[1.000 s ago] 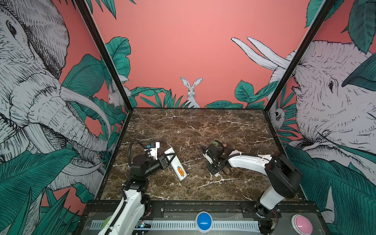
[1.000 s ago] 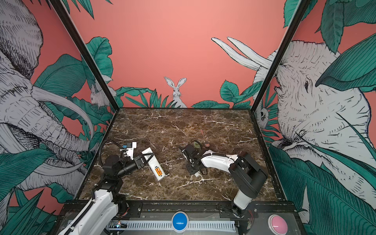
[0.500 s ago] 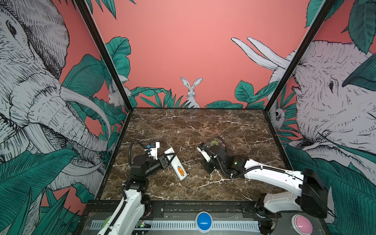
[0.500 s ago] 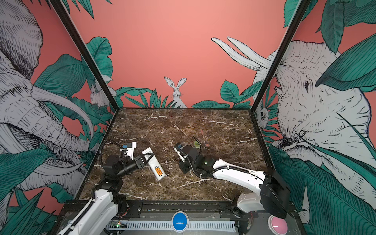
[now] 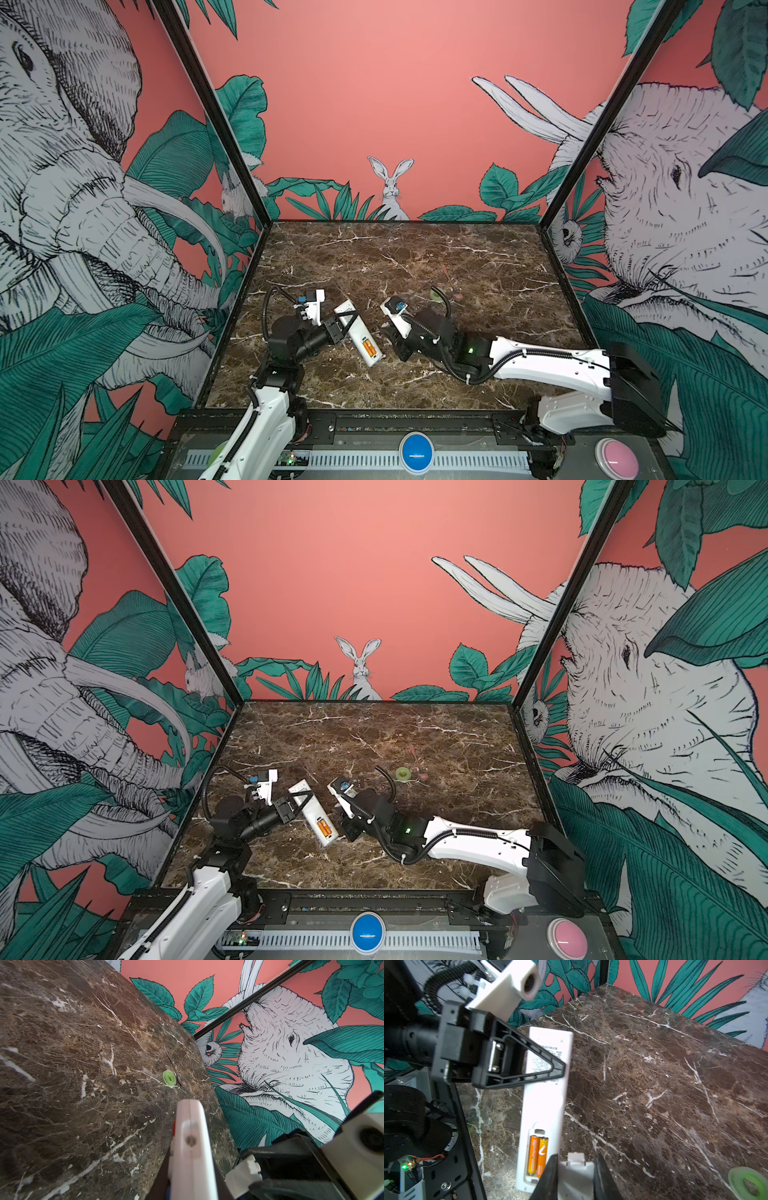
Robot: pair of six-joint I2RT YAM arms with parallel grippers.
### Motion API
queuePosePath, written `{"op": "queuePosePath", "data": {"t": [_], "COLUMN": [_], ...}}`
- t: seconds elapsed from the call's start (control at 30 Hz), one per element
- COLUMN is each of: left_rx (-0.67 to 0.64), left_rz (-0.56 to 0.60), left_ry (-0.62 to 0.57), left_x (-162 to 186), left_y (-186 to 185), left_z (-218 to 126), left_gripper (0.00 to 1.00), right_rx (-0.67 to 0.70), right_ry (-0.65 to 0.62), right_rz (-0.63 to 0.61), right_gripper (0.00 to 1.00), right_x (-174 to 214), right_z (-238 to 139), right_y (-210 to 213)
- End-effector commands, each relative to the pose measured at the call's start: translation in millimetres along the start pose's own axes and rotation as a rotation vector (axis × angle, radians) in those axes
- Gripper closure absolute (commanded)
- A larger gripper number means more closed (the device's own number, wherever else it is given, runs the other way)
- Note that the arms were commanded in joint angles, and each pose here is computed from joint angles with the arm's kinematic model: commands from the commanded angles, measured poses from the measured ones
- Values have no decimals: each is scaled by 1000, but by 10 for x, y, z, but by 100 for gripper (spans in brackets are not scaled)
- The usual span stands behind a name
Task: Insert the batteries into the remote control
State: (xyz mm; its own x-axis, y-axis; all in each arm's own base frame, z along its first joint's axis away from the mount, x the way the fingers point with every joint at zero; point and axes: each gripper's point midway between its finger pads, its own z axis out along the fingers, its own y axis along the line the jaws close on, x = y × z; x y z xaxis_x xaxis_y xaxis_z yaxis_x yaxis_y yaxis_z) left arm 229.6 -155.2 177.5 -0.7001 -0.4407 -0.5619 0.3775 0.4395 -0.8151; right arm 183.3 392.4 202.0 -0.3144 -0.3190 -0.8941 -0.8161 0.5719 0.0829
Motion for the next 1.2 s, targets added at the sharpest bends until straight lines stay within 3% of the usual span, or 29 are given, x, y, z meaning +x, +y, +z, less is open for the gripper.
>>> {"op": "queuePosePath", "data": {"t": [0.0, 1.17], "left_rx": [13, 8], "left_rz": [16, -19], "left_ry": [-33, -80], "left_x": [-49, -85], "left_y": [-38, -16], "left_z": [-13, -42], "left_gripper": [100, 100], "right_rx": [-12, -78], "right_ry": [-115, -72], "right_rz": [23, 64], "right_gripper": [99, 100], "right_x": [-247, 11], "right_z": [1, 368], "right_y": [110, 386]}}
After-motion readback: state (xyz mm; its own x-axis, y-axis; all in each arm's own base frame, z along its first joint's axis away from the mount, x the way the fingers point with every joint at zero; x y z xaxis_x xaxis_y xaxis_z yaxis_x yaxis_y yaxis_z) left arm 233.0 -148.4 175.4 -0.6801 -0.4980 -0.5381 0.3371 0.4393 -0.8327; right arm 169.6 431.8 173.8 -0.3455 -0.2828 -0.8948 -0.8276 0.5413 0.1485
